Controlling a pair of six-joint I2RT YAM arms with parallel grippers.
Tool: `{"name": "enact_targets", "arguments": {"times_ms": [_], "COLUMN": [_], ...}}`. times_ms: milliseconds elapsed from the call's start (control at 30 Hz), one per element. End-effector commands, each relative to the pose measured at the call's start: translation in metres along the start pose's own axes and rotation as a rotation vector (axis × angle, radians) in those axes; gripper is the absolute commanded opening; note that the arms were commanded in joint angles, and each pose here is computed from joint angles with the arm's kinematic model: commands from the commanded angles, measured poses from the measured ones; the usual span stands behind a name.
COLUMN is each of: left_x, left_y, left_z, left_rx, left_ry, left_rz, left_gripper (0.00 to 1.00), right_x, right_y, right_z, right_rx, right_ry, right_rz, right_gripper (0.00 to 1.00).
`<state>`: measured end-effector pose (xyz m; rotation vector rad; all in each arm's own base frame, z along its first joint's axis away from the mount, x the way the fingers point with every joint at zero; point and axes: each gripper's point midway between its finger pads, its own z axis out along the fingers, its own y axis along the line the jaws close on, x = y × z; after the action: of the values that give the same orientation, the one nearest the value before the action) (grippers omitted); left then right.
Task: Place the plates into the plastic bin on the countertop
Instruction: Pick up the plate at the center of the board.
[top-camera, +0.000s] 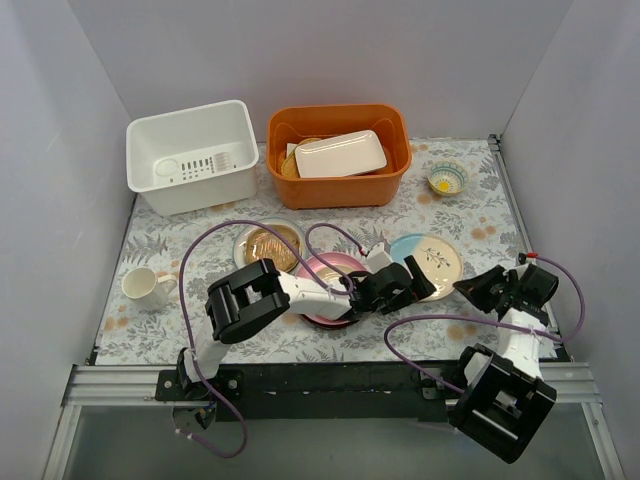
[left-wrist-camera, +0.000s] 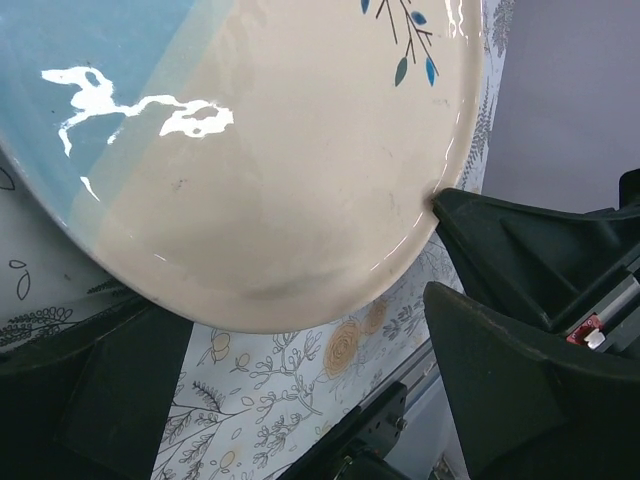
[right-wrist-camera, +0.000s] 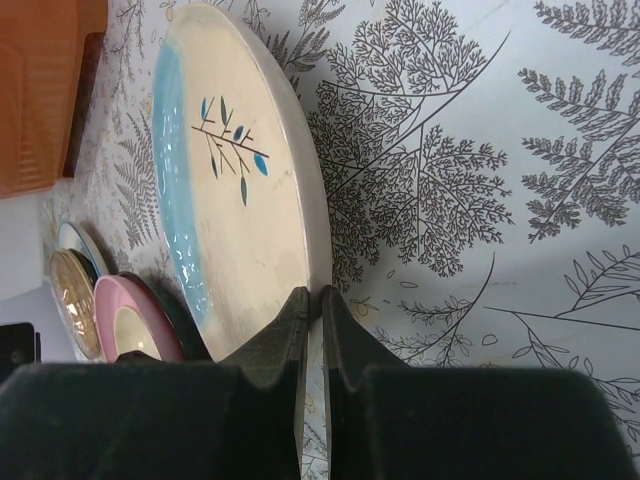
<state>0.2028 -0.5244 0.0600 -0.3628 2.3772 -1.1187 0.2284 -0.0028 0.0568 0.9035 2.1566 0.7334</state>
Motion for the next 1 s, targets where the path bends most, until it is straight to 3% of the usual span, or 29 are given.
{"name": "enact_targets", "arguments": {"times_ms": [0,367,633,967], "left_x": [-0.008,-0.024,-0.037,-0.056], "left_y": [0.029,0.052,0.039,0.003], "left_z": [0.012,0.017,0.022,0.021], "left_rx": [-0.096,-0.088,-0.001,0.126], "left_ry": [-0.014,-0.032,-0.026,-0.061], "left_rz": [-0.165,-0.150,-0.118,-0.009], "left_gripper": [0.98,0.98,0.98,0.89], "right_x": [-0.006,0.018,0.017,0.021], "right_y": [0.025,0.036,0.038,0.036], "right_z": [-0.005,-0.009,-0.008,-0.005], "right_rx": [-0.120,-0.230,-0.247,-0.258], "right_ry": [-0.007,0.038,0.053,0.069], "right_rz": [-0.040,0.008,0.016,0.015], "right_gripper": [0.01,0.01,0.01,0.01]}}
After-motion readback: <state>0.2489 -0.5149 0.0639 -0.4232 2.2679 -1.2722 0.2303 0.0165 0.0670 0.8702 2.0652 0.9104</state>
